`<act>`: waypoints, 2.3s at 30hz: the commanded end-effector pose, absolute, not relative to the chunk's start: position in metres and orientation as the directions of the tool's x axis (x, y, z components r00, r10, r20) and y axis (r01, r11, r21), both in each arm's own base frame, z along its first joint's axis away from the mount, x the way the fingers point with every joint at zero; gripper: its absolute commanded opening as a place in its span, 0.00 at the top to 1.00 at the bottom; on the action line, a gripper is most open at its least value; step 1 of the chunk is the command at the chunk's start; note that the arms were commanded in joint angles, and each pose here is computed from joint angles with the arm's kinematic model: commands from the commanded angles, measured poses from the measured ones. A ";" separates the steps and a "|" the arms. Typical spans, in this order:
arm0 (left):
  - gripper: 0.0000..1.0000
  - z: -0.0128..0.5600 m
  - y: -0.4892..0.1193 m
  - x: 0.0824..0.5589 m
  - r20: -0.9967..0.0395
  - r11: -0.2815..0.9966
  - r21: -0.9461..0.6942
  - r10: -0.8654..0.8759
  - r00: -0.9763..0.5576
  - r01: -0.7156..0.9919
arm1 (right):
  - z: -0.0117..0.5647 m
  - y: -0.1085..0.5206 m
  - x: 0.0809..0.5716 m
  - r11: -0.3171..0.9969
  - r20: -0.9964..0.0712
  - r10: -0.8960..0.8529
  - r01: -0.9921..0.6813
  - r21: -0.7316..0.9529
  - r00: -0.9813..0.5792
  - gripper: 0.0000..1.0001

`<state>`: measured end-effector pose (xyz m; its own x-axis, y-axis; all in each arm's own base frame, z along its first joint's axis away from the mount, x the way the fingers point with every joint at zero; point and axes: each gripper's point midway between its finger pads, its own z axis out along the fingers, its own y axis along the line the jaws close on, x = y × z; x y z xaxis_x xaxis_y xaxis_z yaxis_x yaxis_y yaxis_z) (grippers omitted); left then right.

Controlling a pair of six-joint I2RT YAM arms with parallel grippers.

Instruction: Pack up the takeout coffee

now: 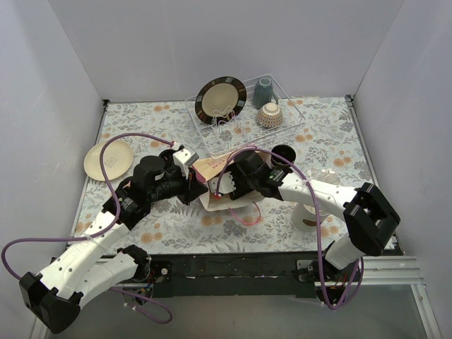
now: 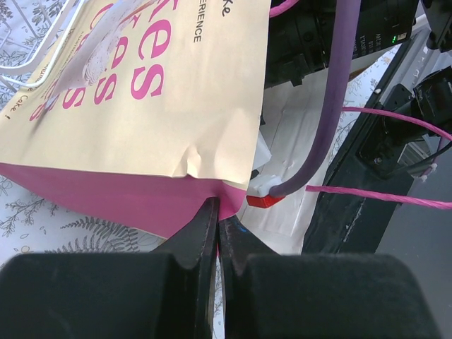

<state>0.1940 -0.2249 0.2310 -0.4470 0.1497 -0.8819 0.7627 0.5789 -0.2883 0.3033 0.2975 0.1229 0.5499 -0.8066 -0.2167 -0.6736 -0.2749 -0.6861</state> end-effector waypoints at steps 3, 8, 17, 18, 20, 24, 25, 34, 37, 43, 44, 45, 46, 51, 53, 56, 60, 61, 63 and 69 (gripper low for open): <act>1.00 0.242 -0.226 0.195 -0.888 0.576 -0.291 0.134 -0.439 0.764 | 0.094 0.288 0.312 -0.264 -0.214 -0.833 -0.706 -0.657 0.511 0.59; 1.00 0.245 -0.225 0.197 -0.892 0.585 -0.282 0.132 -0.433 0.760 | 0.092 0.290 0.310 -0.259 -0.230 -0.829 -0.715 -0.649 0.509 0.54; 1.00 0.251 -0.223 0.198 -0.899 0.591 -0.266 0.132 -0.417 0.761 | 0.095 0.292 0.313 -0.256 -0.232 -0.832 -0.720 -0.645 0.504 0.39; 1.00 0.250 -0.223 0.198 -0.899 0.593 -0.266 0.133 -0.418 0.760 | 0.095 0.292 0.312 -0.254 -0.233 -0.834 -0.724 -0.641 0.499 0.38; 1.00 0.252 -0.222 0.198 -0.901 0.594 -0.263 0.132 -0.414 0.760 | 0.096 0.293 0.313 -0.253 -0.234 -0.836 -0.727 -0.639 0.497 0.35; 1.00 0.252 -0.220 0.196 -0.899 0.601 -0.263 0.132 -0.418 0.755 | 0.104 0.295 0.315 -0.243 -0.242 -0.837 -0.729 -0.639 0.491 0.31; 1.00 0.251 -0.219 0.197 -0.899 0.607 -0.262 0.130 -0.419 0.750 | 0.107 0.295 0.315 -0.238 -0.244 -0.838 -0.729 -0.642 0.488 0.27; 1.00 0.254 -0.219 0.204 -0.882 0.640 -0.292 0.108 -0.459 0.711 | 0.150 0.296 0.303 -0.208 -0.307 -0.832 -0.773 -0.600 0.462 0.20; 1.00 0.255 -0.220 0.204 -0.870 0.645 -0.316 0.095 -0.484 0.696 | 0.157 0.293 0.294 -0.212 -0.323 -0.825 -0.784 -0.583 0.463 0.05; 1.00 0.264 -0.221 0.203 -0.866 0.642 -0.346 0.063 -0.496 0.684 | 0.165 0.285 0.280 -0.222 -0.339 -0.822 -0.805 -0.550 0.458 0.05; 1.00 0.265 -0.221 0.203 -0.864 0.643 -0.348 0.063 -0.500 0.683 | 0.165 0.284 0.279 -0.223 -0.338 -0.824 -0.809 -0.544 0.454 0.05; 1.00 0.266 -0.222 0.203 -0.862 0.643 -0.351 0.062 -0.503 0.681 | 0.167 0.283 0.277 -0.220 -0.342 -0.825 -0.813 -0.539 0.450 0.05; 1.00 0.268 -0.222 0.203 -0.862 0.644 -0.351 0.061 -0.504 0.679 | 0.170 0.283 0.276 -0.216 -0.346 -0.824 -0.813 -0.541 0.449 0.05; 1.00 0.271 -0.223 0.204 -0.849 0.650 -0.362 0.067 -0.525 0.668 | 0.189 0.283 0.276 -0.194 -0.362 -0.821 -0.812 -0.551 0.442 0.01; 1.00 0.271 -0.222 0.204 -0.842 0.653 -0.367 0.069 -0.535 0.662 | 0.193 0.286 0.271 -0.196 -0.386 -0.808 -0.822 -0.535 0.444 0.01; 1.00 0.268 -0.223 0.204 -0.824 0.660 -0.381 0.075 -0.561 0.648 | 0.203 0.289 0.268 -0.180 -0.415 -0.797 -0.829 -0.530 0.439 0.01; 0.99 0.265 -0.223 0.206 -0.803 0.678 -0.393 0.076 -0.591 0.621 | 0.214 0.293 0.264 -0.158 -0.457 -0.776 -0.835 -0.526 0.435 0.01; 0.97 0.267 -0.223 0.208 -0.802 0.682 -0.394 0.073 -0.593 0.617 | 0.220 0.294 0.265 -0.146 -0.466 -0.771 -0.833 -0.534 0.434 0.02; 0.94 0.268 -0.222 0.210 -0.795 0.693 -0.400 0.063 -0.603 0.600 | 0.226 0.298 0.263 -0.125 -0.498 -0.755 -0.839 -0.530 0.427 0.02; 0.80 0.276 -0.220 0.224 -0.794 0.738 -0.392 0.031 -0.607 0.549 | 0.249 0.302 0.272 -0.063 -0.522 -0.741 -0.817 -0.573 0.423 0.02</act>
<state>0.2155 -0.2249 0.2597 -0.6193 0.0666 -0.7823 0.5850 0.7037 -0.4032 0.2658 0.2940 0.2050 0.4135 -0.7879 -0.4562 -0.8459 -0.1470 -0.5128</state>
